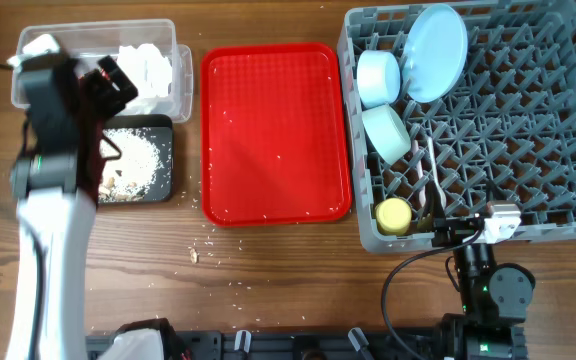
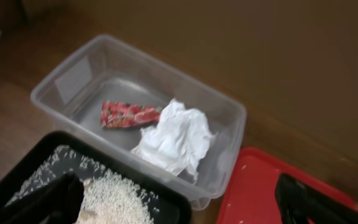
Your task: Sort waste into correct bins and load items into the dishwasher rack
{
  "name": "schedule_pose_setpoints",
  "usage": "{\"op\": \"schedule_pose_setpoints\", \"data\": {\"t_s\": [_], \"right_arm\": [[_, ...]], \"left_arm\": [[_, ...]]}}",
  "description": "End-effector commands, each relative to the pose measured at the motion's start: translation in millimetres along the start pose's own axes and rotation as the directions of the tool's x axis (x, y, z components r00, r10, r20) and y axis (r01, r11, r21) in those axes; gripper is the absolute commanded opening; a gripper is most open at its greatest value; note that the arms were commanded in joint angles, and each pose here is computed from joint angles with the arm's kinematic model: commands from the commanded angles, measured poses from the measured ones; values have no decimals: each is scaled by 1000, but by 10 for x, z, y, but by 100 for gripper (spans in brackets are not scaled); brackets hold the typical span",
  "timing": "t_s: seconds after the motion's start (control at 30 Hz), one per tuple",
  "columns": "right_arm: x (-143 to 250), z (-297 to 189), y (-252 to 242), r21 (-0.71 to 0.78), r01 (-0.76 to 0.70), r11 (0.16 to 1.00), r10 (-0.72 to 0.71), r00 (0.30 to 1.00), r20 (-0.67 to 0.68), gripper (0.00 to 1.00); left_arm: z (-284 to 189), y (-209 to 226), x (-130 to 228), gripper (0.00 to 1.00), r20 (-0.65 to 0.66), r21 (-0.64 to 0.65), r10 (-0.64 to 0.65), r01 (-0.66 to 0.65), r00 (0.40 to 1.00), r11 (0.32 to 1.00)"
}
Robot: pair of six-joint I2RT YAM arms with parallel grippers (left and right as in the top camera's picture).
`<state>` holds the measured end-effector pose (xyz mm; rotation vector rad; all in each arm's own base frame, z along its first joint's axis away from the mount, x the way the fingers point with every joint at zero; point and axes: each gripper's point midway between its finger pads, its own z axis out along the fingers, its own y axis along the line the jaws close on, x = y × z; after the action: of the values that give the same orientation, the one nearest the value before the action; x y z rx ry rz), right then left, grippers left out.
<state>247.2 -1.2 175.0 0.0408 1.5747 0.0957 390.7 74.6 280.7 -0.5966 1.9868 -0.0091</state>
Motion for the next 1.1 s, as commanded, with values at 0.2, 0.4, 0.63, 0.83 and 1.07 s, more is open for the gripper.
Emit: {"op": "schedule_pose_setpoints", "data": {"t_s": [0.2, 0.4, 0.63, 0.83, 1.07], "right_arm": [[5, 0, -18, 9, -11, 1000, 11, 1000, 1, 100], [5, 0, -18, 9, -11, 1000, 11, 1000, 1, 100], [5, 0, -18, 9, -11, 1000, 11, 1000, 1, 100], [5, 0, -18, 9, -11, 1000, 11, 1000, 1, 100], [5, 0, -18, 9, -11, 1000, 11, 1000, 1, 100]], "left_arm": [[-842, 334, 1089, 100, 338, 230, 93, -178, 937, 957], [-866, 445, 1466, 100, 444, 253, 68, -199, 893, 947], [-761, 521, 1711, 100, 390, 247, 79, -187, 918, 951], [-749, 529, 1732, 100, 380, 245, 80, -184, 921, 952], [-750, 529, 1730, 100, 381, 245, 80, -184, 921, 952]]}}
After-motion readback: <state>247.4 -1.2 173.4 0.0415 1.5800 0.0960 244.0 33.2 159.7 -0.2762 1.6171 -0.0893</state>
